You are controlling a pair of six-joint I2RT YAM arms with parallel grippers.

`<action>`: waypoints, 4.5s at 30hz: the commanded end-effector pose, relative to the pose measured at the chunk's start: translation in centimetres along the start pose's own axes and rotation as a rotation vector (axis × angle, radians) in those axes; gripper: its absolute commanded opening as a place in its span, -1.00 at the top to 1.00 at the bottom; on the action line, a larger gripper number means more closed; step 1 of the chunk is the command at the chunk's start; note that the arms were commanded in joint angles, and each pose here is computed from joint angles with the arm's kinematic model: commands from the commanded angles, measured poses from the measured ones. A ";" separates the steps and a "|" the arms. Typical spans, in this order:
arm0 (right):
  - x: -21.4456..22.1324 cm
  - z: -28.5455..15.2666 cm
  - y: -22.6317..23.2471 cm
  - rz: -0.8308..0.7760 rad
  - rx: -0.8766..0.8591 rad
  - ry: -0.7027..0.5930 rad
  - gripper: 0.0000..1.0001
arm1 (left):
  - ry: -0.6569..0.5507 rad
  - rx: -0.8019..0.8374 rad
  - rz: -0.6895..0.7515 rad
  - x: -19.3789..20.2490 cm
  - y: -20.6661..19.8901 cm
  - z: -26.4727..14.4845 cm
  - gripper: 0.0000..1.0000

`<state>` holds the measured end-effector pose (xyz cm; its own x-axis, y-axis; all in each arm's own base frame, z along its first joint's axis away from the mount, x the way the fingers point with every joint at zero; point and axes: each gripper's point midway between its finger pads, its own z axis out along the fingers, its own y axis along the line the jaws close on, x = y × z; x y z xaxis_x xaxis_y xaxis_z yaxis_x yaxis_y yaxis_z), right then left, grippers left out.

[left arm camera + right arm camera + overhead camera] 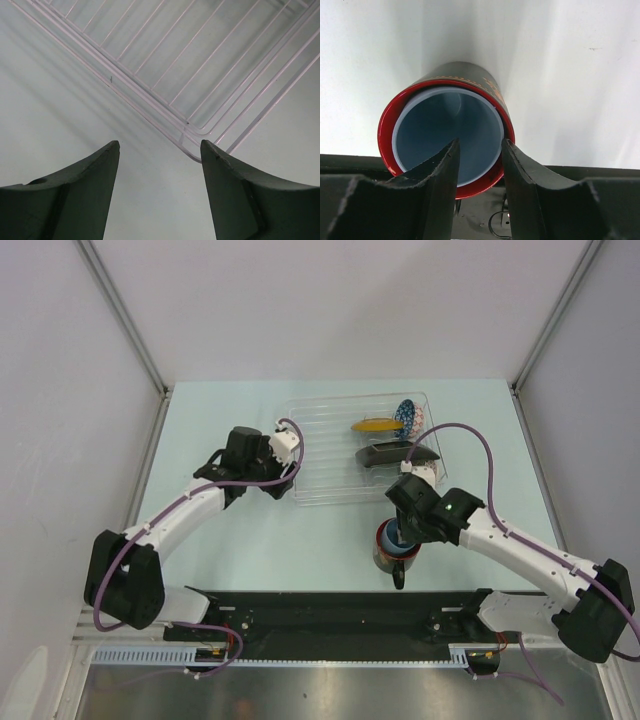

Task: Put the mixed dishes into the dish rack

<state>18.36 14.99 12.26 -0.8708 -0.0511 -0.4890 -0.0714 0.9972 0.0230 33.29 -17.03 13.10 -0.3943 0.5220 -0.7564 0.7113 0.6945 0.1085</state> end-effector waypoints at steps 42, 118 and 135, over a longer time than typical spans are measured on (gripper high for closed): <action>-2.7 -2.9 1.7 0.048 -0.138 -0.085 -0.06 | 0.041 0.006 0.014 1.4 -0.5 -0.7 -0.42; -16.5 -24.3 14.4 0.172 -1.240 -0.436 1.00 | -0.613 0.727 -0.391 -23.1 -9.9 -27.8 -0.99; -18.7 -24.4 18.6 0.239 -1.479 -0.272 1.00 | -0.596 0.847 -0.535 -21.1 -9.9 -25.5 -0.99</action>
<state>22.05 32.86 40.51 -0.8294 0.2834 -0.4814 -0.4658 0.1248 0.8760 21.02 -22.58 42.65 -0.6243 -0.1817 -0.7598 0.7477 0.1427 -0.6485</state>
